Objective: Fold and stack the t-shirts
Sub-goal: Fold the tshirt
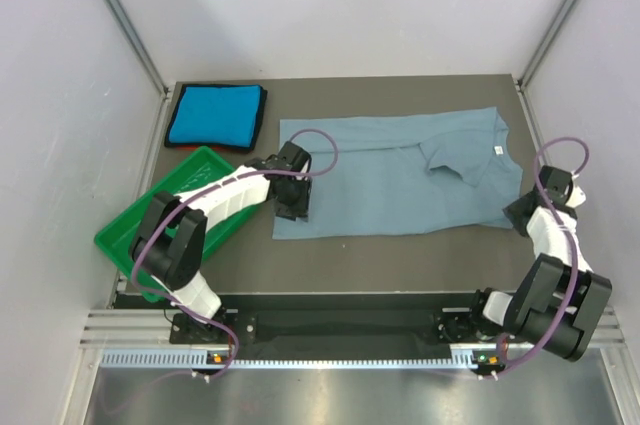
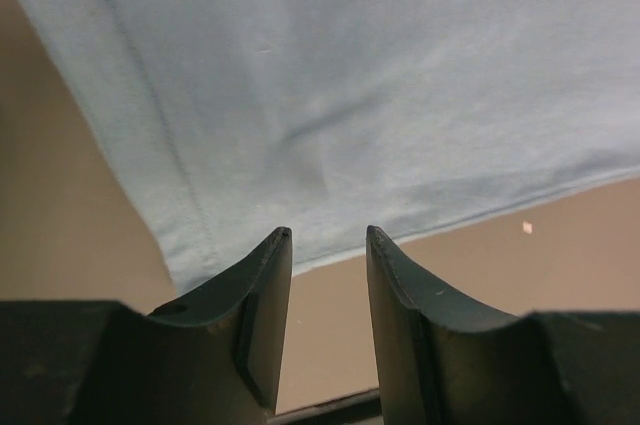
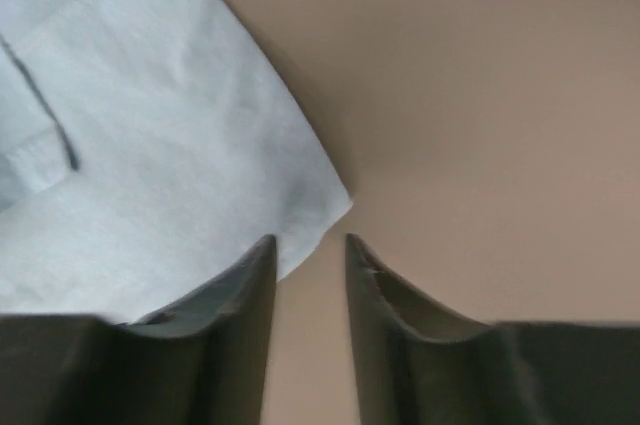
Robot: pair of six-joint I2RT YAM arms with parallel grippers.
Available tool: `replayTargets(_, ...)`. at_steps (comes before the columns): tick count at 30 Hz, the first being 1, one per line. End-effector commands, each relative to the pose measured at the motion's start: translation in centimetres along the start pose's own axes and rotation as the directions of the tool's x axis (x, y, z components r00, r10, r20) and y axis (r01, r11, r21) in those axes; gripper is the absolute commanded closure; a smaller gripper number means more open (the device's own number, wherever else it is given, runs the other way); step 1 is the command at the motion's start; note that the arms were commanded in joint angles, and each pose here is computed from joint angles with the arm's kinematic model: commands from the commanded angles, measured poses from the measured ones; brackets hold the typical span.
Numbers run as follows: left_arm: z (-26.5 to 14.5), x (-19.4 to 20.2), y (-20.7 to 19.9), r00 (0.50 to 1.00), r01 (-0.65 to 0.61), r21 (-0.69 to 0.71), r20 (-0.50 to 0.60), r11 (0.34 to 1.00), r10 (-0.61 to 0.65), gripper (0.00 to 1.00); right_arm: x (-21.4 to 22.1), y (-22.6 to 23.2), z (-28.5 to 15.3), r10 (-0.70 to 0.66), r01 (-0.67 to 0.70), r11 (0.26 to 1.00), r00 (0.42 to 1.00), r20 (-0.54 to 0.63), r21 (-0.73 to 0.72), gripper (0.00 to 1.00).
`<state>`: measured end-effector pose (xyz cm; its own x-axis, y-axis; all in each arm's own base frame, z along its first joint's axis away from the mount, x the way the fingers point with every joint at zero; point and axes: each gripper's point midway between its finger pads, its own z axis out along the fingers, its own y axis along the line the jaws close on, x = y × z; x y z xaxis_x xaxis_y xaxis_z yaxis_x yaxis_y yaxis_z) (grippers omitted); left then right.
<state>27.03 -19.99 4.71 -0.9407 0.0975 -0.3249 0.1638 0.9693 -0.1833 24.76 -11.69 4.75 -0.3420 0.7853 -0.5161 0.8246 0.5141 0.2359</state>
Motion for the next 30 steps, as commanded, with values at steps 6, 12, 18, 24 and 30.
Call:
replayTargets(6,-6.4,-6.0,-5.2,0.987,-0.025,0.201,0.159,0.979,-0.007,0.59,-5.7,5.3,-4.6,0.020,0.002,0.983,0.993,0.117,-0.183,0.63)
replayTargets(12,-7.2,-6.6,-5.5,0.986,-0.056,0.225,0.163,0.973,0.019,0.59,-4.5,10.2,-1.9,-0.008,0.013,0.954,1.000,0.017,-0.299,0.64)
replayTargets(18,-7.0,-6.7,-4.9,0.986,-0.063,0.229,0.164,0.971,0.025,0.59,-2.5,13.1,0.5,0.002,-0.028,0.949,0.997,-0.083,-0.315,0.63)
replayTargets(24,-6.2,-6.5,-4.0,0.988,-0.061,0.226,0.151,0.972,0.027,0.59,-2.5,13.2,1.9,0.061,-0.081,0.956,0.995,-0.078,-0.283,0.65)
replayTargets(30,-5.6,-6.7,-3.3,0.991,-0.042,0.232,0.135,0.972,0.011,0.60,-2.0,13.9,3.1,0.098,-0.125,0.950,0.990,-0.105,-0.287,0.67)
